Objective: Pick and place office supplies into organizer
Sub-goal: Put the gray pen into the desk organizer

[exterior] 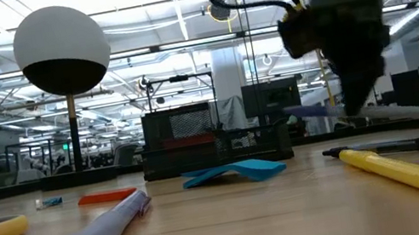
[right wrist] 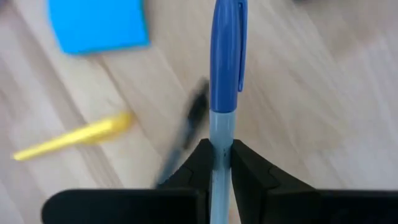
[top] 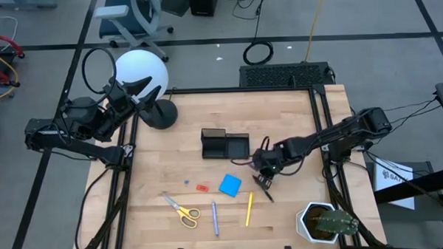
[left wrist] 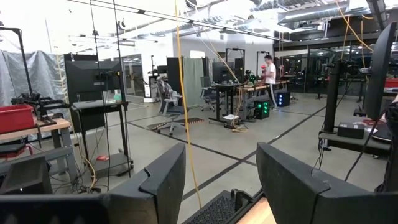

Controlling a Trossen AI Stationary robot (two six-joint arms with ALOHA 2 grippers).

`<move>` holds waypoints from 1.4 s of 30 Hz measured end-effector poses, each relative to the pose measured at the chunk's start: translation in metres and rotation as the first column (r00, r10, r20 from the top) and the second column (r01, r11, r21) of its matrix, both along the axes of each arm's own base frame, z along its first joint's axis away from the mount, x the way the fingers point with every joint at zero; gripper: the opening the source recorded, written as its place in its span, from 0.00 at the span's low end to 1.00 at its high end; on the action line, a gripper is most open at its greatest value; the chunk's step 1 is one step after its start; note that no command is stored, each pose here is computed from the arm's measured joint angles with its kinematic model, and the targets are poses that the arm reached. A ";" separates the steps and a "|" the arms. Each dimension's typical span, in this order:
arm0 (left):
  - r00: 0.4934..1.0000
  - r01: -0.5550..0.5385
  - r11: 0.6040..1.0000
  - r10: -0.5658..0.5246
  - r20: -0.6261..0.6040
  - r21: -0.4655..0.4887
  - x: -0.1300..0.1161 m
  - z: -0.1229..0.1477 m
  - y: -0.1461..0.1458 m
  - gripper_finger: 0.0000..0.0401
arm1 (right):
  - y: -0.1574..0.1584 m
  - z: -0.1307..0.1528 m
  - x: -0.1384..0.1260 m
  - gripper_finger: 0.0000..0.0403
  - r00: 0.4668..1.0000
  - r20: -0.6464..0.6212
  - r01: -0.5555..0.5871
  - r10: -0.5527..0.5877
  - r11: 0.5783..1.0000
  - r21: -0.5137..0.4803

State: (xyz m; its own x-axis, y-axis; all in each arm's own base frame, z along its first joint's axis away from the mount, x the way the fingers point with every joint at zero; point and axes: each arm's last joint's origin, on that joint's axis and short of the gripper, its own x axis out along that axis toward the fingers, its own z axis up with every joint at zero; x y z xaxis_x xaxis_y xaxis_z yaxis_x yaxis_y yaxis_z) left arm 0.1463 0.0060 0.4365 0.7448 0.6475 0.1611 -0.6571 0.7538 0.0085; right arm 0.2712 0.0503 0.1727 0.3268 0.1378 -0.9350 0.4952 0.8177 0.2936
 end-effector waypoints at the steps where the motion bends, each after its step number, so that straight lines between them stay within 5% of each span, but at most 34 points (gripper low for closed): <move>1: 1.000 0.000 1.000 0.000 0.000 0.000 0.000 0.000 0.000 0.50 | 0.000 0.001 0.002 0.07 1.000 0.023 -0.010 0.010 1.000 -0.001; 9: 1.000 0.000 1.000 0.000 0.000 0.000 0.000 0.000 0.000 0.50 | -0.004 0.011 0.022 0.07 0.963 0.259 -0.070 0.073 0.997 -0.021; 19: 1.000 0.000 1.000 0.000 0.001 0.000 0.000 0.000 0.000 0.50 | -0.016 0.028 0.043 0.07 0.846 0.501 -0.083 0.184 0.973 -0.217; 35: 1.000 0.000 1.000 0.000 0.001 0.000 0.000 0.000 0.000 0.50 | -0.044 0.057 0.061 0.07 0.631 0.702 0.016 0.329 0.900 -0.436; 42: 1.000 0.000 1.000 0.000 0.000 0.000 0.000 0.000 0.000 0.50 | -0.049 0.064 0.064 0.07 0.578 0.711 0.061 0.400 0.848 -0.526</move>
